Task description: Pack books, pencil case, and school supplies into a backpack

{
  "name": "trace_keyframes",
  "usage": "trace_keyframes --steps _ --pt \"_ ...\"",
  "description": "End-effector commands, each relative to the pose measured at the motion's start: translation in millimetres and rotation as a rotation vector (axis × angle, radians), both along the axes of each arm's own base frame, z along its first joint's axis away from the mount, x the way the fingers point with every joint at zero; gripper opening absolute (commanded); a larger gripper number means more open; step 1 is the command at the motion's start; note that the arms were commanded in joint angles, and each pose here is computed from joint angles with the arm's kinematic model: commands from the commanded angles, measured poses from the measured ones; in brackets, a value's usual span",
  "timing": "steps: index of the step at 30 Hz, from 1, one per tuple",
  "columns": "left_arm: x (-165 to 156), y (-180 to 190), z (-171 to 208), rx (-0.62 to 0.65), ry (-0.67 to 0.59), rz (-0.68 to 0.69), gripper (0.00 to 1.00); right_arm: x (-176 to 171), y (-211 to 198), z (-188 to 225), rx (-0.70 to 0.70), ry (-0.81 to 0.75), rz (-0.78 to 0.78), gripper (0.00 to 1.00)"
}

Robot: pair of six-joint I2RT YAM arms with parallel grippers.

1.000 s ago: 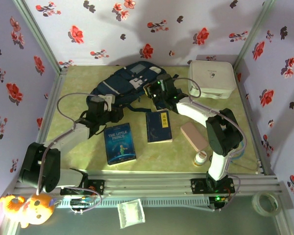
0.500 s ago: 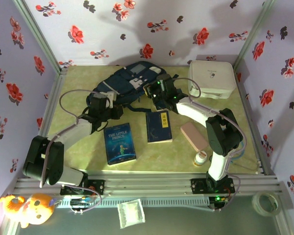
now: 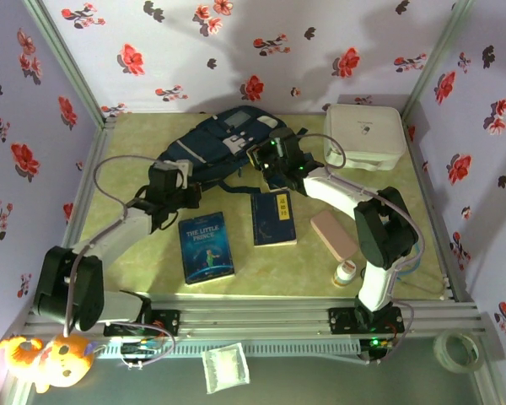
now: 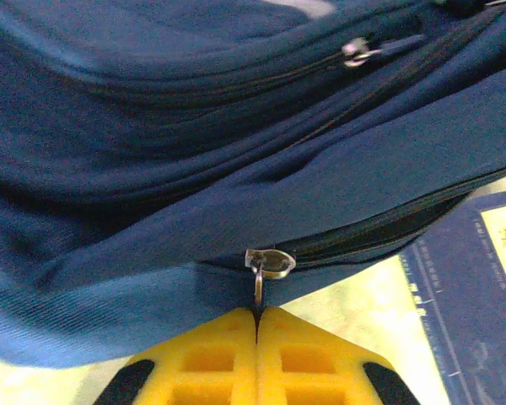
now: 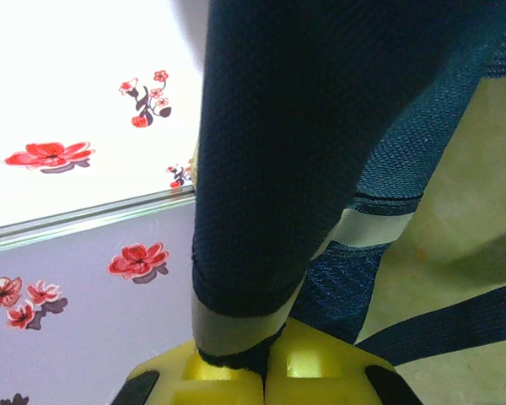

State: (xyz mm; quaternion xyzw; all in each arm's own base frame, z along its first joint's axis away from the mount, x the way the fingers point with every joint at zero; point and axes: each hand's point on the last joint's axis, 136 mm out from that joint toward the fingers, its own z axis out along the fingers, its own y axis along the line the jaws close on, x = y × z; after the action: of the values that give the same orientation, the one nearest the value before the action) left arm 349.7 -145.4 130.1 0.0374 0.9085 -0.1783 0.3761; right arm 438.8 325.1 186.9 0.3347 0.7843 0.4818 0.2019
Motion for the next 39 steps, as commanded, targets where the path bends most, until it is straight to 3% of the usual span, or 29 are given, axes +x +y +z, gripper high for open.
trace_keyframes --steps 1,6,10,16,21,26,39 --pt "-14 38 -12 0.100 0.048 0.092 0.00 8 -14 30 0.001 -0.093 -0.018 0.00" --pt "-17 53 -8 0.110 0.052 0.156 0.00 17 -34 7 -0.097 -0.083 -0.011 0.00" --pt "-15 54 1 0.105 0.047 0.169 0.00 27 -27 -8 -0.144 -0.089 0.075 0.00" --pt "-21 41 56 0.118 -0.044 0.102 0.00 35 -2 -24 -0.148 -0.082 0.180 0.00" --pt "-29 34 29 0.082 0.042 0.092 0.00 38 -2 -25 -0.151 -0.083 0.174 0.00" --pt "-28 7 5 0.016 0.126 0.047 0.28 36 -3 -20 -0.145 -0.086 0.179 0.00" --pt "-5 1 -29 0.078 0.190 0.061 0.38 27 10 46 0.022 -0.181 0.220 0.00"
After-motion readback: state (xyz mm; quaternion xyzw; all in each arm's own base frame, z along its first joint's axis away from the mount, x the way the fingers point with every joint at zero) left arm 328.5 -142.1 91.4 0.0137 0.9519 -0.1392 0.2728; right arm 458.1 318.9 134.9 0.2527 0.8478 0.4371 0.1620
